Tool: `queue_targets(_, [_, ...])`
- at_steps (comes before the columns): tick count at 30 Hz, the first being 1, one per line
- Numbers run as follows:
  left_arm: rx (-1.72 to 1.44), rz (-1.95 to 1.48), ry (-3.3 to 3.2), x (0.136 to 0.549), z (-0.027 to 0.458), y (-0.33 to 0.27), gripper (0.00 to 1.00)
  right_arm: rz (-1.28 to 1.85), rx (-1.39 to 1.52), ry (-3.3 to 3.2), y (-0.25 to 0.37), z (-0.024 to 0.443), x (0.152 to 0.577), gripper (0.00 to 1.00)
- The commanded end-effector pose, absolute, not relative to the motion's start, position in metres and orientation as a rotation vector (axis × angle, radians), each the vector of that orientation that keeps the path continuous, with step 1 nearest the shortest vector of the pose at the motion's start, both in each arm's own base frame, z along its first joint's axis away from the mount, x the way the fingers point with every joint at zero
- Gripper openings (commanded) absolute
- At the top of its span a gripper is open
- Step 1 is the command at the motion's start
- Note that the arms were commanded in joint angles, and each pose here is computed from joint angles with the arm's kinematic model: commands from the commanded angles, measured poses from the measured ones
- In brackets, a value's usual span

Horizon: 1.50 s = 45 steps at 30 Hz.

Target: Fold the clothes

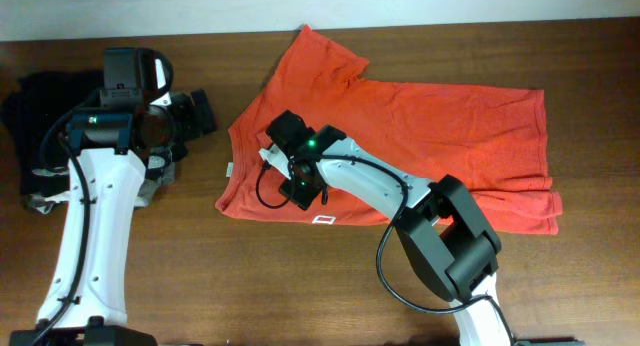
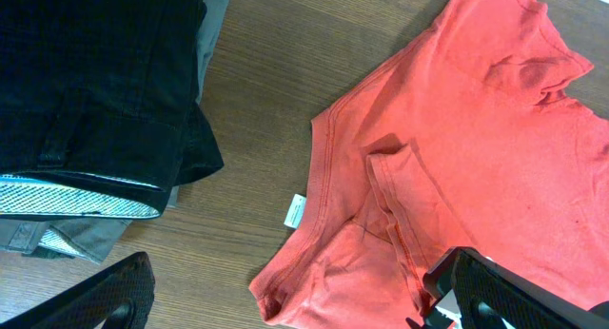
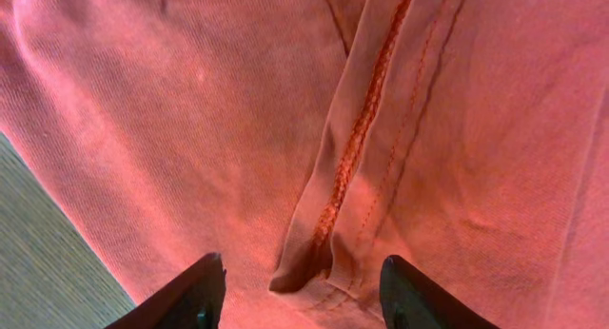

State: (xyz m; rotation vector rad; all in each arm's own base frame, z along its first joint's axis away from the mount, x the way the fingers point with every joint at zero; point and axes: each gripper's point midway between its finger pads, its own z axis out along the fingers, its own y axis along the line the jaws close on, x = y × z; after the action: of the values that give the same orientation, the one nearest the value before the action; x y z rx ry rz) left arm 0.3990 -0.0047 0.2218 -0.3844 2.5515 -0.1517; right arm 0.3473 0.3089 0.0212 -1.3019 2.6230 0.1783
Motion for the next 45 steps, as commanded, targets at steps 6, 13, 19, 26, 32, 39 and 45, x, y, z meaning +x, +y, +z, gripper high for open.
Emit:
queue_targets(6, [-0.382,-0.149,2.555,0.399,0.221,-0.004,0.99,0.154,-1.235,2.672,0.304,0.009,0.344,0.56])
queue_targets(13, [-0.382,-0.149,2.555,0.399,0.221,-0.004,0.99,0.153,-1.227,2.681,0.301,-0.002,0.340,0.56])
queue_targets(19, [-0.382,-0.149,2.555,0.399,0.221,-0.004,0.99,0.153,-1.228,2.681,0.301,-0.002,0.340,0.39])
queue_targets(26, [-0.382,-0.149,2.555,0.399,0.221,-0.004,0.99,0.153,-1.227,2.681,0.301,-0.002,0.340,0.33])
queue_targets(32, [-0.382,-0.149,2.556,0.399,0.221,-0.004,0.99,0.160,-1.181,2.696,0.302,0.002,0.342,0.25])
queue_targets(39, [-0.382,-0.149,2.555,0.399,0.221,-0.004,0.99,0.164,-1.177,2.687,0.306,0.012,0.346,0.25])
queue_targets(45, [-0.382,-0.149,2.555,0.399,0.221,-0.004,0.99,0.170,-1.170,2.672,0.310,0.023,0.352,0.21])
